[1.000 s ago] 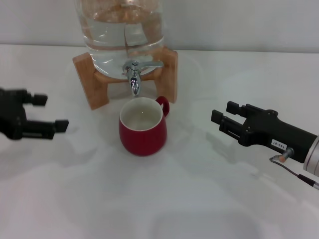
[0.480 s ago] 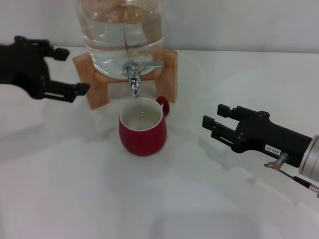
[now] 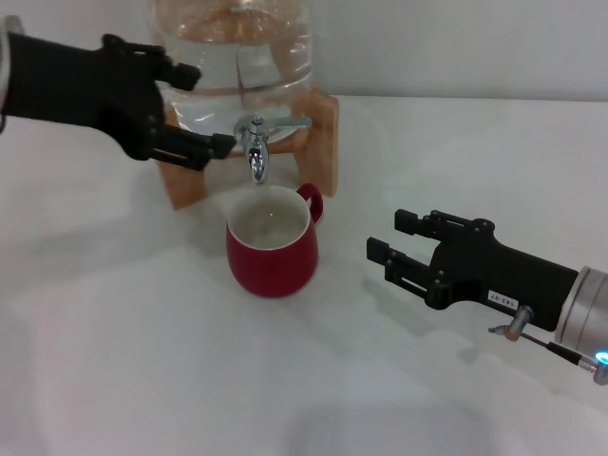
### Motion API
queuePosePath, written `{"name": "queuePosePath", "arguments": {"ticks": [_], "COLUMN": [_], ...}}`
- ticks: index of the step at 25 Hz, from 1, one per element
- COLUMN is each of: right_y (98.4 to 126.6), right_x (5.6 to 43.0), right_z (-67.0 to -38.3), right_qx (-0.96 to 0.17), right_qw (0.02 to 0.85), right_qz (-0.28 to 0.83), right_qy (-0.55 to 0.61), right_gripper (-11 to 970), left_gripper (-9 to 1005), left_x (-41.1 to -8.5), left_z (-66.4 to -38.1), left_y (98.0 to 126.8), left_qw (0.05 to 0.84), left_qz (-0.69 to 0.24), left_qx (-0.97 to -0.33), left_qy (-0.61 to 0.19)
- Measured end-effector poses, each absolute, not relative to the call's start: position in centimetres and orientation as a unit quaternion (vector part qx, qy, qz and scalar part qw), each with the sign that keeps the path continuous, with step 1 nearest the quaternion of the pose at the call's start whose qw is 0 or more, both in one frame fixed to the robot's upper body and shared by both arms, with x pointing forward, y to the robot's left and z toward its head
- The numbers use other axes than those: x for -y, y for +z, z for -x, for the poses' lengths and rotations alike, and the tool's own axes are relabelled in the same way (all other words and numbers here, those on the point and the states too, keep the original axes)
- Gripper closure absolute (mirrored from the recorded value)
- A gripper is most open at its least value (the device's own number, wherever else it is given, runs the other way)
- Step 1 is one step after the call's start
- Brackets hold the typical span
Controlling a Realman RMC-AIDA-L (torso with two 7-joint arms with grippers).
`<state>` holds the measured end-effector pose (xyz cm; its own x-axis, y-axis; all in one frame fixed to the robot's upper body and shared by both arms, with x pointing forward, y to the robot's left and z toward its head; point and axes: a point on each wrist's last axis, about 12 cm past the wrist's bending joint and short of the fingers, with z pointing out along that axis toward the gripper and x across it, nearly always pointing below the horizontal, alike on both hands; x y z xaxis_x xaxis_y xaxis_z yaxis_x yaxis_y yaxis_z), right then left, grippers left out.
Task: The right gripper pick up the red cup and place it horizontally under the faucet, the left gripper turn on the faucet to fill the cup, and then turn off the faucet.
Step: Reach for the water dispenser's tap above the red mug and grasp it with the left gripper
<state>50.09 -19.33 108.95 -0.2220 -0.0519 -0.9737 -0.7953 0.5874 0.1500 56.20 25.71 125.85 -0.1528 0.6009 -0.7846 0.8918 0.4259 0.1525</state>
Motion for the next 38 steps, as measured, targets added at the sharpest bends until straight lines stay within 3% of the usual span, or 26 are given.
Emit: {"name": "queuePosePath", "arguments": {"ticks": [7,16,28,33,38], "right_y": [108.8,108.4,108.2,108.2,108.2], "right_x": [19.4,19.0,20.8,20.5,20.4], "right_z": [-49.9,-49.6,-49.9,-50.0,-50.1], "right_qx": [-0.7,-0.657,-0.661,-0.658,-0.657], "right_qw": [0.546,0.563,0.59,0.592,0.595], "right_qz": [0.319,0.421,0.4,0.404,0.404], "right_qy": [0.332,0.272,0.233,0.231,0.227], "right_gripper": [394,382,365,247,246], "left_gripper": [109,109,109,109,109], "left_x": [-24.3,-22.5,-21.6,-20.9,-19.5], "left_z": [-56.7,-58.1,-59.0,-59.6,-60.4], "left_y": [127.2,128.0,127.6,127.7,126.9], "left_qw": [0.373,0.327,0.311,0.315,0.303], "left_qz": [-0.534,-0.556,-0.566,-0.569,-0.583], "left_qx": [-0.737,-0.745,-0.748,-0.748,-0.741], "left_qy": [-0.181,-0.172,-0.152,-0.134,-0.138]}}
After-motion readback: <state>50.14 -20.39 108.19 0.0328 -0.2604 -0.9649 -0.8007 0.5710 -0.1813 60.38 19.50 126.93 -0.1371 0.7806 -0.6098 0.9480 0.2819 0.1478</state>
